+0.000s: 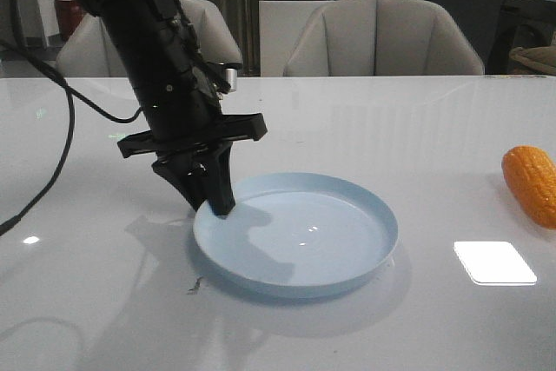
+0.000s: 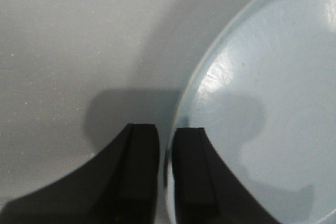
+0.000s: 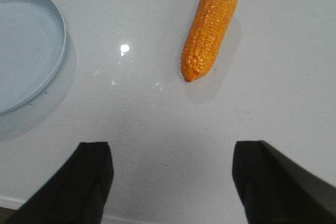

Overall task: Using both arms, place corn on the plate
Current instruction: 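Release the plate and raise the left gripper away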

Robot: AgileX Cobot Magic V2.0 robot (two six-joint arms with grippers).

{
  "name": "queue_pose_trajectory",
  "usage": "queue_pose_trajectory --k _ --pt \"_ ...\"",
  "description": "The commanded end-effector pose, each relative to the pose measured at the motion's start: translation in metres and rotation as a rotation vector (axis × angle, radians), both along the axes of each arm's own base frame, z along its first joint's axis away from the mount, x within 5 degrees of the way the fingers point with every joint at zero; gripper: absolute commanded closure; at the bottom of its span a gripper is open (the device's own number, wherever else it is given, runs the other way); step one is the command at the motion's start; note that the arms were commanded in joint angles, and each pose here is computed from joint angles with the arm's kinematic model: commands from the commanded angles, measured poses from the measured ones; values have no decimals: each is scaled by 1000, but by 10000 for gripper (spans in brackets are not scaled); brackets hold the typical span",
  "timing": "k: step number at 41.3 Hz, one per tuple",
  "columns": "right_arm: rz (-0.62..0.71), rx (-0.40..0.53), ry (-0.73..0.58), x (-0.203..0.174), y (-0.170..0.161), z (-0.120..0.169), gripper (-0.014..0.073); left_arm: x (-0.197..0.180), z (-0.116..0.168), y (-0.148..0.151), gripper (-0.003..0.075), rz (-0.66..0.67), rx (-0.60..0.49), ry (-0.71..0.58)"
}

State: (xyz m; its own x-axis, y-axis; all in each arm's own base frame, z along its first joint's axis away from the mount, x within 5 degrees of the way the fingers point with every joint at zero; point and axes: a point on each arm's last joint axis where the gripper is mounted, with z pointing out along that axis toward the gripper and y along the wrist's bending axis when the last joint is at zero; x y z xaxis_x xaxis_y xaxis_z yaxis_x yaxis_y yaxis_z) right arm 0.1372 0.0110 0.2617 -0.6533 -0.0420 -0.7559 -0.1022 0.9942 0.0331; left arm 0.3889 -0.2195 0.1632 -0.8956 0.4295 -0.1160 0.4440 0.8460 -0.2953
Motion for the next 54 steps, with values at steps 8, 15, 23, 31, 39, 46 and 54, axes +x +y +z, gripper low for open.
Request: queue_pose_trajectory --k 8,15,23,31,39,46,54 --pt "-7 -1 -87 6 -1 16 13 0 34 -1 337 -11 -22 -82" --pt "-5 -2 -75 5 -1 15 13 6 46 5 337 -13 -12 -98" --pt "-4 -2 -69 5 0 14 13 20 88 13 337 -27 4 -204" --pt "-4 -2 -69 5 0 14 13 35 152 25 337 20 -53 -448" --pt "-4 -2 -69 5 0 14 13 26 217 52 337 67 -41 -686" --pt "-4 -2 -69 5 0 14 13 11 261 88 337 137 -26 -810" --pt "-4 -2 -69 5 0 14 13 0 290 136 337 243 21 -913"
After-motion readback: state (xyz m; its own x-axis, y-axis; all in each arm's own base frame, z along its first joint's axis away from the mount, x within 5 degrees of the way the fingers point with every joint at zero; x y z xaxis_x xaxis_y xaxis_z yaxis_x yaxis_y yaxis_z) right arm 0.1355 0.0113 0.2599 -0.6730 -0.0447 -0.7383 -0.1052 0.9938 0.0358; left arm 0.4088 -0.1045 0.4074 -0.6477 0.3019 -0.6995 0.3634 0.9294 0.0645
